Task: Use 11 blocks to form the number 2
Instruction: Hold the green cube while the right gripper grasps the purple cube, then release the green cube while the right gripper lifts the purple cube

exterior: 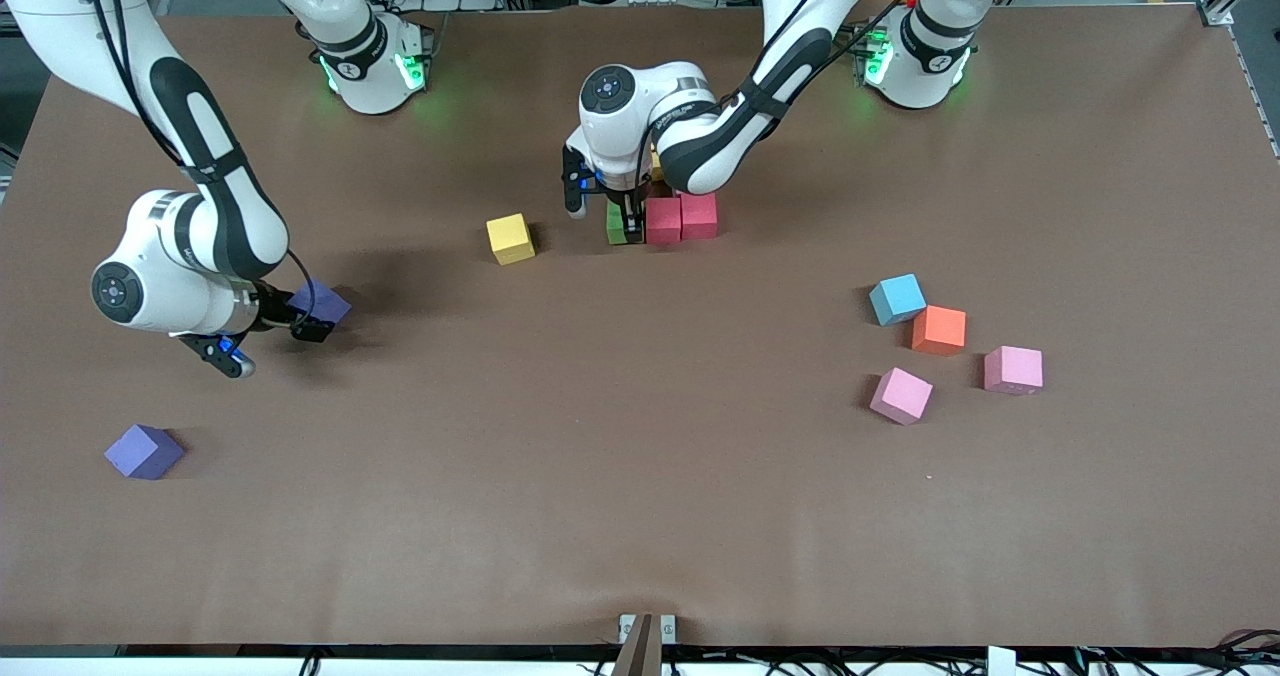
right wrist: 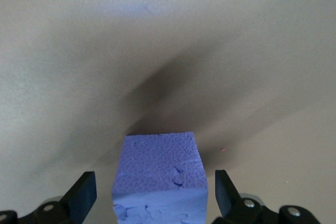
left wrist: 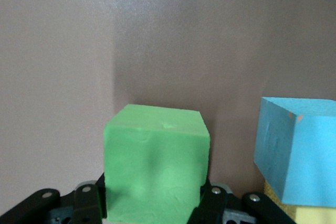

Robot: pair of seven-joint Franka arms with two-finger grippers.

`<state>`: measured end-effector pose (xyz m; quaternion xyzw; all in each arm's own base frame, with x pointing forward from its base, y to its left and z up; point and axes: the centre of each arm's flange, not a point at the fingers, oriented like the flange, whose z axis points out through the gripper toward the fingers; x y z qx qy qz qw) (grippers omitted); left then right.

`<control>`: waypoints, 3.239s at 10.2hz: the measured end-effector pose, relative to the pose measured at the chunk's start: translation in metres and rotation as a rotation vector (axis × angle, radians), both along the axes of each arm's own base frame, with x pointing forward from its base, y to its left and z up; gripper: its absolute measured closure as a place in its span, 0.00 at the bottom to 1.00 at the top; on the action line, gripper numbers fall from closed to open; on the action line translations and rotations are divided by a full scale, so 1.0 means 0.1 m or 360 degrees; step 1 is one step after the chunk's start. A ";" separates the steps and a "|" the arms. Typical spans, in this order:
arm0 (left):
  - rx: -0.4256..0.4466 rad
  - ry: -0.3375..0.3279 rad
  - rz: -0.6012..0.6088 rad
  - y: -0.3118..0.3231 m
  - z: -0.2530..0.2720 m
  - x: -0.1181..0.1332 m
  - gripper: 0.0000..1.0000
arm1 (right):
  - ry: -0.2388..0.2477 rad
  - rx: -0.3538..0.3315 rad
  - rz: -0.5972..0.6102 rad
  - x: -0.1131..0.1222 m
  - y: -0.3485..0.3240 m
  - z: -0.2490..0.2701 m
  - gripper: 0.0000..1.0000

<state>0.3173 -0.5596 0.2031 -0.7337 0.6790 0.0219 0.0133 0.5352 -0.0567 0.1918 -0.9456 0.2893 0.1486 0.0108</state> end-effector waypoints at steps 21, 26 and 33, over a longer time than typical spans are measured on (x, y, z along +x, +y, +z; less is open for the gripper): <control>0.0083 -0.0087 0.0214 0.13 1.35 0.12 0.00 | -0.0362 -0.0010 0.0343 0.24 0.71 1.15 0.39; 0.0178 -0.0169 0.0859 1.78 2.53 1.87 0.00 | -0.0492 0.0018 0.0624 0.19 1.53 1.57 0.39; 0.0060 0.0080 0.1504 3.91 1.75 3.35 0.00 | -0.0416 0.0056 0.0778 0.08 2.82 1.48 0.40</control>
